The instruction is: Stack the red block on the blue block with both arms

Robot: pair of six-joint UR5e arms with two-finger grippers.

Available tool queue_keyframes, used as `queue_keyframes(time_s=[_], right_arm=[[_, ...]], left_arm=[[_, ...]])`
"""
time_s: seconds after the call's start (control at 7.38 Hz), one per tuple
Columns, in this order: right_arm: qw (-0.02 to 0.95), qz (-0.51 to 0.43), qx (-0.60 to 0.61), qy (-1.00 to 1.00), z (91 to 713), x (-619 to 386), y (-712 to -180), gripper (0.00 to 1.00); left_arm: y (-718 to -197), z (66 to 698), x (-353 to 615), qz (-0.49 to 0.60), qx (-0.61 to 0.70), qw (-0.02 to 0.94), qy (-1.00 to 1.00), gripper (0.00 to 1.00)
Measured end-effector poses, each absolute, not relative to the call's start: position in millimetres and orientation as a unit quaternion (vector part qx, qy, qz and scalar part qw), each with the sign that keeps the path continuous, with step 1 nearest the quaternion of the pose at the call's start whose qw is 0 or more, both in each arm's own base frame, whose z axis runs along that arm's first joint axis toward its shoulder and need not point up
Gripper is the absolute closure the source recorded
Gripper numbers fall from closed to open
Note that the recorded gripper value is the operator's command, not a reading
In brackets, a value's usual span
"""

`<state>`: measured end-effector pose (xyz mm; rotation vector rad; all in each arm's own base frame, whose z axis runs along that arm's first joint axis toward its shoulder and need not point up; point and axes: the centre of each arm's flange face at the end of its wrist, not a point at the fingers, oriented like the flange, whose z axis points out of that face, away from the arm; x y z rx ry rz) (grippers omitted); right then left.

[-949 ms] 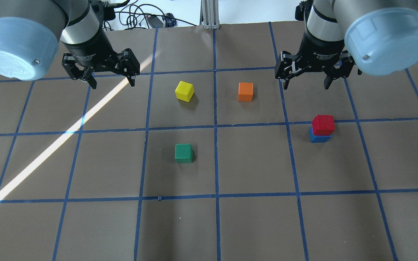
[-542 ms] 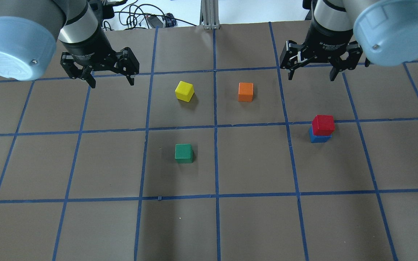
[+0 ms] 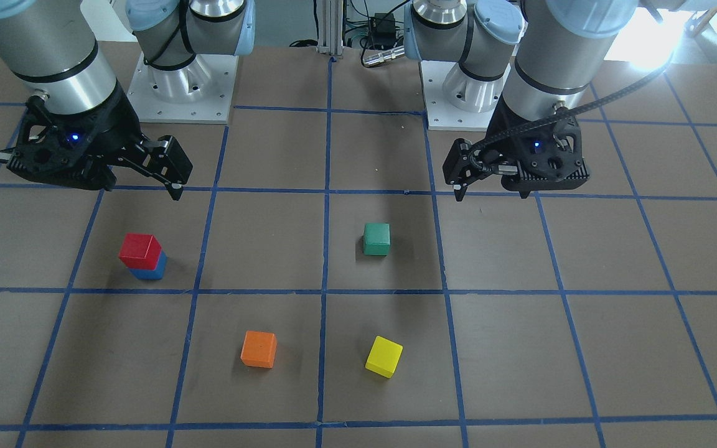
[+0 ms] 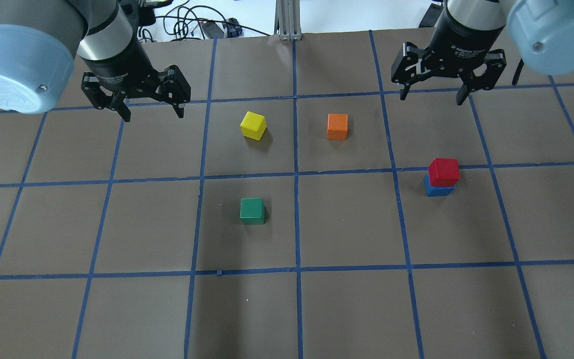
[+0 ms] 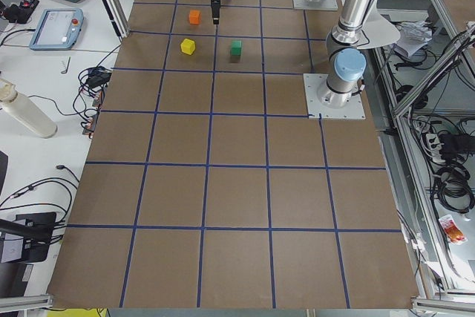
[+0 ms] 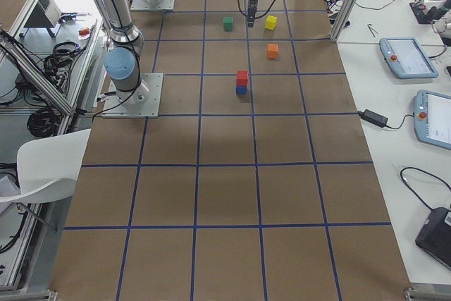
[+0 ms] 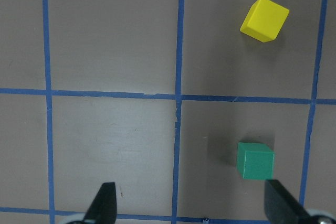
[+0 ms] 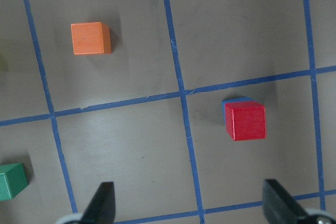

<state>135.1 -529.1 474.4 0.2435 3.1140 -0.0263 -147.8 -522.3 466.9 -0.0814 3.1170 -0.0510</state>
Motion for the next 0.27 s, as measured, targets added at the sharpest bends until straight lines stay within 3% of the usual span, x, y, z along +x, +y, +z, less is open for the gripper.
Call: queue_keyframes(time_s=[0.27], right_arm=[[0.011, -0.003, 0.078, 0.997, 469.6, 137.9, -527.3, 0.0]], left_arm=[[-520.9, 468.4, -148.2, -0.017, -0.026, 0.009, 0.999, 0.0]])
